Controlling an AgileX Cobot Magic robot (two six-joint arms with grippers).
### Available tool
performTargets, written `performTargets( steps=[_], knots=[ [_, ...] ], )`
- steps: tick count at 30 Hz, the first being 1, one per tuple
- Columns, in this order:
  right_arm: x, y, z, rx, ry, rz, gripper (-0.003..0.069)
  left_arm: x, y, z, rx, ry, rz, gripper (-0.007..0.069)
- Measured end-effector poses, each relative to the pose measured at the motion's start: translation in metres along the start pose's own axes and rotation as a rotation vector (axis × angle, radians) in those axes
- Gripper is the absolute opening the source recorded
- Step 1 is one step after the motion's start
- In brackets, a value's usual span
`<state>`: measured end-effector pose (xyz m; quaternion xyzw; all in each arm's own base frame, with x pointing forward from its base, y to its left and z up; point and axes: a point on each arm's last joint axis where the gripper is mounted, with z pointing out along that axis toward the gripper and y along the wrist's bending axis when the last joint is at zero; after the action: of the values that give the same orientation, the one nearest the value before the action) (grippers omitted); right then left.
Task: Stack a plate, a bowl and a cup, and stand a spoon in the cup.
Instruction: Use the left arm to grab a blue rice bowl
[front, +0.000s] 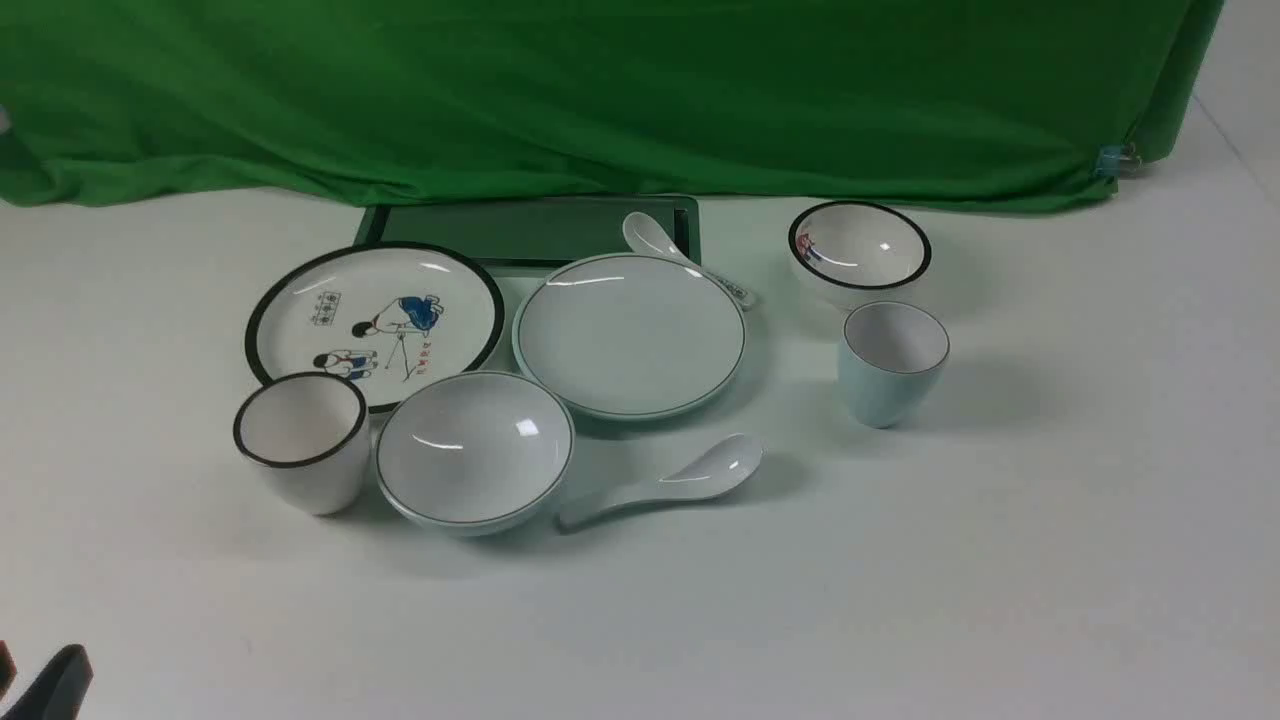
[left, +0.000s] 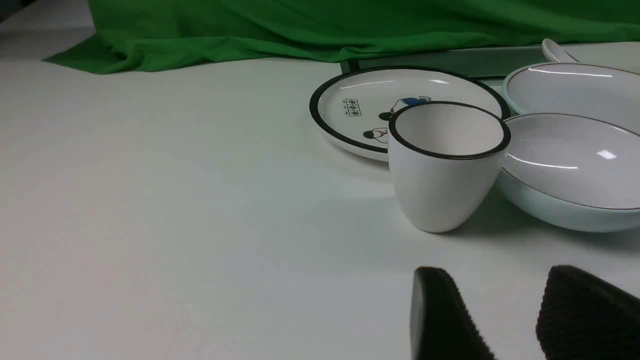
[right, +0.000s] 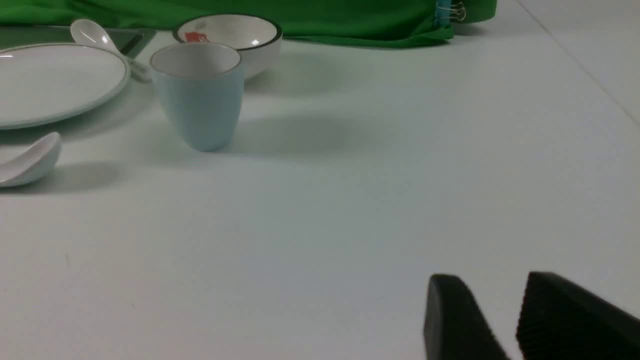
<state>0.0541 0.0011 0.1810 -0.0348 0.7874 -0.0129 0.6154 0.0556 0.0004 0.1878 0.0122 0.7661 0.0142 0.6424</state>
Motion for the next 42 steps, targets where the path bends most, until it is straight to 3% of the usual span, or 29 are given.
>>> performTargets(
  steps=[35,39,42],
  knots=[
    [-0.002,-0.001,0.000,0.007,-0.019,-0.018,0.0242,-0.001,0.000,0.000,-0.002,-0.013,0.022,0.0242],
    [-0.003,-0.001,0.000,0.007,-0.035,-0.018,0.0242,-0.007,0.000,0.000,-0.005,-0.081,0.028,0.0242],
    [-0.013,-0.001,-0.001,0.012,-0.142,-0.018,0.0242,-0.024,0.001,-0.003,-0.015,-0.264,0.048,0.0242]
  ],
)
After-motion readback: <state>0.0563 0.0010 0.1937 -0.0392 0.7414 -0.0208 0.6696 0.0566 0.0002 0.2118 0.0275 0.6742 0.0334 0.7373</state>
